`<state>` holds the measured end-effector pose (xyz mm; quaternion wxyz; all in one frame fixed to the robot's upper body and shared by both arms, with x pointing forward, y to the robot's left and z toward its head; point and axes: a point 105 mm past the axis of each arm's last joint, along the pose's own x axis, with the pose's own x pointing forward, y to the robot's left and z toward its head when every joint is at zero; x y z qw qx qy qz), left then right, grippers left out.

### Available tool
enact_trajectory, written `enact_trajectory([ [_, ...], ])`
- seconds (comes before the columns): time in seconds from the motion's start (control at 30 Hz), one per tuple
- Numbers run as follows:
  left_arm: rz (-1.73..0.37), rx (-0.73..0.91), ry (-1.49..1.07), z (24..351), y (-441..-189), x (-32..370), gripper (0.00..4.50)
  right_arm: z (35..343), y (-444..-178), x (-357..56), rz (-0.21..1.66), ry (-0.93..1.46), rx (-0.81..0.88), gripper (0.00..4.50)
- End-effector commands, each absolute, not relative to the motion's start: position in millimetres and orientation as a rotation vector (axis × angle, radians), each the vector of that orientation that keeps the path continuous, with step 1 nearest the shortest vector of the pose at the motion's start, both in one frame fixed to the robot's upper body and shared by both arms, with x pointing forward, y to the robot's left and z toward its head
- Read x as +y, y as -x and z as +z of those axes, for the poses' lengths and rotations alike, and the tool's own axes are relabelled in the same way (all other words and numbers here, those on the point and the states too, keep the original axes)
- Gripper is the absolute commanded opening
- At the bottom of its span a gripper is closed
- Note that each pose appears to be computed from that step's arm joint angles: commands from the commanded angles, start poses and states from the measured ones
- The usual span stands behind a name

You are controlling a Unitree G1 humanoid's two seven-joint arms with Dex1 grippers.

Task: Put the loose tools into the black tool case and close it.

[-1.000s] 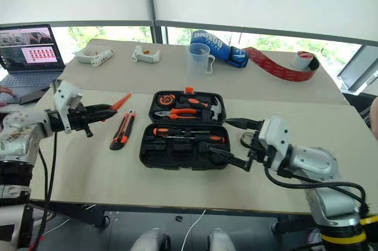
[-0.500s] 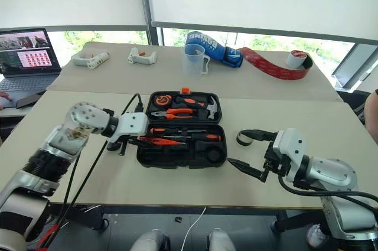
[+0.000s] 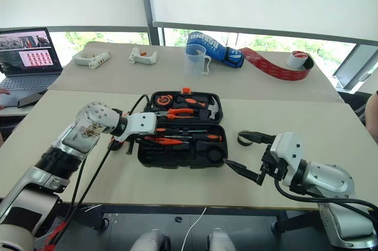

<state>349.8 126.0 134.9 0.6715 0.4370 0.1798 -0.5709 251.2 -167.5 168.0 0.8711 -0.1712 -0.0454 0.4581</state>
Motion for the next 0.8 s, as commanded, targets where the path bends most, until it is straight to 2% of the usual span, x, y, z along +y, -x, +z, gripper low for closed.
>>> enact_trajectory([
  [0.03,-1.251,0.453,-1.035,135,-352,130,0.45,179,-250,-162,0.973,0.358,-0.142,4.50],
  [0.17,-1.239,0.398,-1.015,138,-356,114,0.45,180,-250,-160,0.983,0.355,-0.144,4.50],
  [0.57,-1.264,0.566,-1.145,118,-349,125,0.45,188,-252,-155,1.001,0.351,-0.151,4.50],
  [0.7,-1.323,0.563,-1.064,117,-341,119,0.45,188,-252,-153,1.000,0.346,-0.153,4.50],
  [0.8,-1.311,0.502,-1.040,118,-346,118,0.45,188,-253,-152,0.996,0.341,-0.154,4.50],
])
